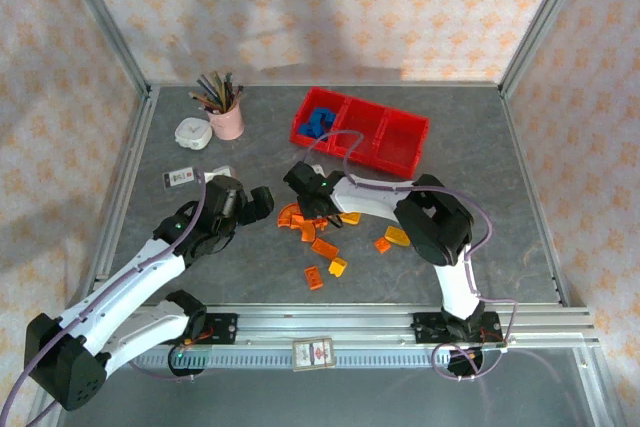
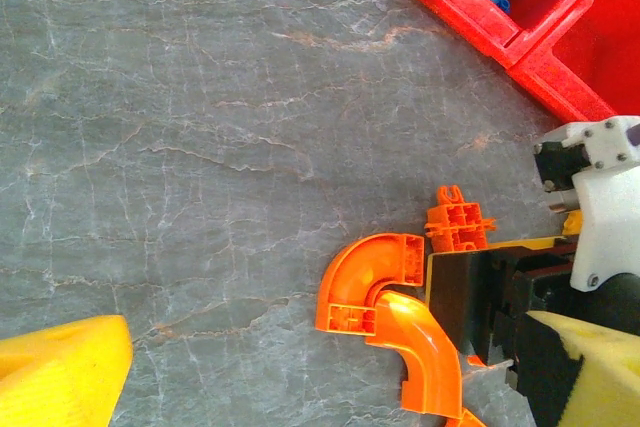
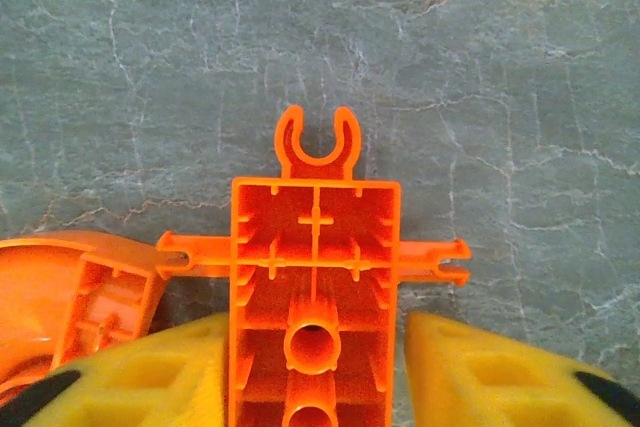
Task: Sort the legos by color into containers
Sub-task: Pick up the lego from the center of the table, then place the lego in the container, then pick up the lego from the bottom-center of the table, then place the lego in the container, then pick up the lego from the center of the table.
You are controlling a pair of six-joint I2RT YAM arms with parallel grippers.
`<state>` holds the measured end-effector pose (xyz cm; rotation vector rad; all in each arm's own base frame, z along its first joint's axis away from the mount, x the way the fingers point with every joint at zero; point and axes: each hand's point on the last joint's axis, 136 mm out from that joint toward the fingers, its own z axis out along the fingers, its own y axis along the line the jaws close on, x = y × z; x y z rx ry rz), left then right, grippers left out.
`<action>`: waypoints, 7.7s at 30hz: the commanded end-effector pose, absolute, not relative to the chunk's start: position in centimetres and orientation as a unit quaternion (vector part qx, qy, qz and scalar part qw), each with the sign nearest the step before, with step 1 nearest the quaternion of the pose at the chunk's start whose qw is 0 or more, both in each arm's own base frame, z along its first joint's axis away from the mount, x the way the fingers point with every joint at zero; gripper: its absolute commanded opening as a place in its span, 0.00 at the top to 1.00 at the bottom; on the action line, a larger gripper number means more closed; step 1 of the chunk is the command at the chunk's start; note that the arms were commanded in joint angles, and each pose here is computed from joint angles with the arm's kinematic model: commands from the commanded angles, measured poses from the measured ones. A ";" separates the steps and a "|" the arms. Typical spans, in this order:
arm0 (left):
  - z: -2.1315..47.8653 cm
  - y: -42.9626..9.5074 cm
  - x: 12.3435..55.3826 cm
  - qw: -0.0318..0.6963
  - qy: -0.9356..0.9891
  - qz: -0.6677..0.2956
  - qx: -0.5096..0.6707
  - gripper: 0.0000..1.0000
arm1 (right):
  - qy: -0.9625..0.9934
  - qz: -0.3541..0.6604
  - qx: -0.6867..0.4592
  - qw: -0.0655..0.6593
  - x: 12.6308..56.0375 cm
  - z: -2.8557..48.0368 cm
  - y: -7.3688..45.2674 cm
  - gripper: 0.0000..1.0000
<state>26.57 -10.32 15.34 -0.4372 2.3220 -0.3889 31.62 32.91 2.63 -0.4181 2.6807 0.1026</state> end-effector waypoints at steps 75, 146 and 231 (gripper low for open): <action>15.8 -20.3 25.4 0.348 0.870 -0.320 -0.136 0.01 | 0.957 0.077 0.075 0.270 26.4 10.1 17.6 0.29; 16.4 -17.8 26.6 0.389 0.867 -0.271 -0.150 0.01 | 0.943 0.068 0.013 0.326 31.9 12.2 20.8 0.68; 12.3 -9.4 22.5 0.374 0.876 -0.194 -0.235 0.01 | 0.955 0.023 -0.180 0.234 25.4 2.5 34.1 0.52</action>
